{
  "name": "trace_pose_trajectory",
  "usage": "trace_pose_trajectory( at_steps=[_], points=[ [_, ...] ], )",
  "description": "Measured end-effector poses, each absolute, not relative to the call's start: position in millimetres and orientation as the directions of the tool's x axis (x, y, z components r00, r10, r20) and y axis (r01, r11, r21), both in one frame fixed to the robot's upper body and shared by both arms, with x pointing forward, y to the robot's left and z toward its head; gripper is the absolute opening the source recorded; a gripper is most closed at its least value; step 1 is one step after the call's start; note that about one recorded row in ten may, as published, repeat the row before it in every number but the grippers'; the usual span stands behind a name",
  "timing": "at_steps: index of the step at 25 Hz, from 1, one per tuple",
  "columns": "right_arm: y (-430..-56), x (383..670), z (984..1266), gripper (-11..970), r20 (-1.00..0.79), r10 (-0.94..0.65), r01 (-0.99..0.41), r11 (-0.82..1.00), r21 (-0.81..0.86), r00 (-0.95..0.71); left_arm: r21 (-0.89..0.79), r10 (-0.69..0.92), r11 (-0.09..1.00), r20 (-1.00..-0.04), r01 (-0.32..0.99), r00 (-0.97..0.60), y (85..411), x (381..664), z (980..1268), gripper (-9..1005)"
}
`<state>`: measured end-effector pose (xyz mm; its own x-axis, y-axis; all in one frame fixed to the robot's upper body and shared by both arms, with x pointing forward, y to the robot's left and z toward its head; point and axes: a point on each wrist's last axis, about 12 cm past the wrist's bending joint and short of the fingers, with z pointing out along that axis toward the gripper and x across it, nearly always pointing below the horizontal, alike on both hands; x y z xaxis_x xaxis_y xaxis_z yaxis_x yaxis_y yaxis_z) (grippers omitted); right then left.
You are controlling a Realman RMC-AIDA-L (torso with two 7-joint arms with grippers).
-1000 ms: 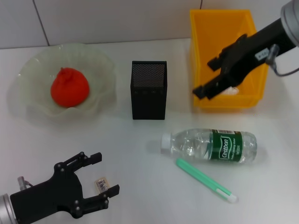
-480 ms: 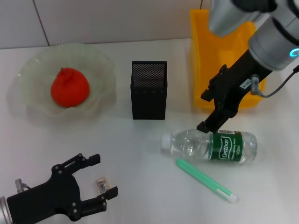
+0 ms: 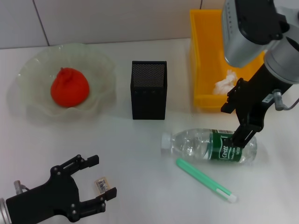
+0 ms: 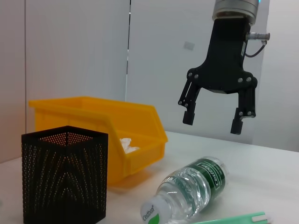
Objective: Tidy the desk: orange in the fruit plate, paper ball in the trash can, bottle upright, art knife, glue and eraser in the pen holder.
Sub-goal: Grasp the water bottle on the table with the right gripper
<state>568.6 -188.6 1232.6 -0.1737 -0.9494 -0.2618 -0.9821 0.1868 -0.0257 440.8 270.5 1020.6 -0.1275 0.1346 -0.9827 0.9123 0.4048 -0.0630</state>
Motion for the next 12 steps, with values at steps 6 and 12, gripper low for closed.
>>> trace_pose_trajectory(
  at_steps=[6, 12],
  points=[
    [-183.4, 567.7, 1231.2, 822, -0.325, -0.932, -0.983, 0.180, -0.029, -0.161, -0.063, 0.135, 0.405, -0.983, 0.912, -0.127, 270.3, 440.8, 1020.5, 845],
    [-152.2, 576.3, 1208.2, 817, -0.311, -0.942, -0.987, 0.154, -0.054, -0.129, -0.062, 0.135, 0.405, -0.983, 0.912, -0.127, 269.6, 441.2, 1020.3, 845]
  ],
)
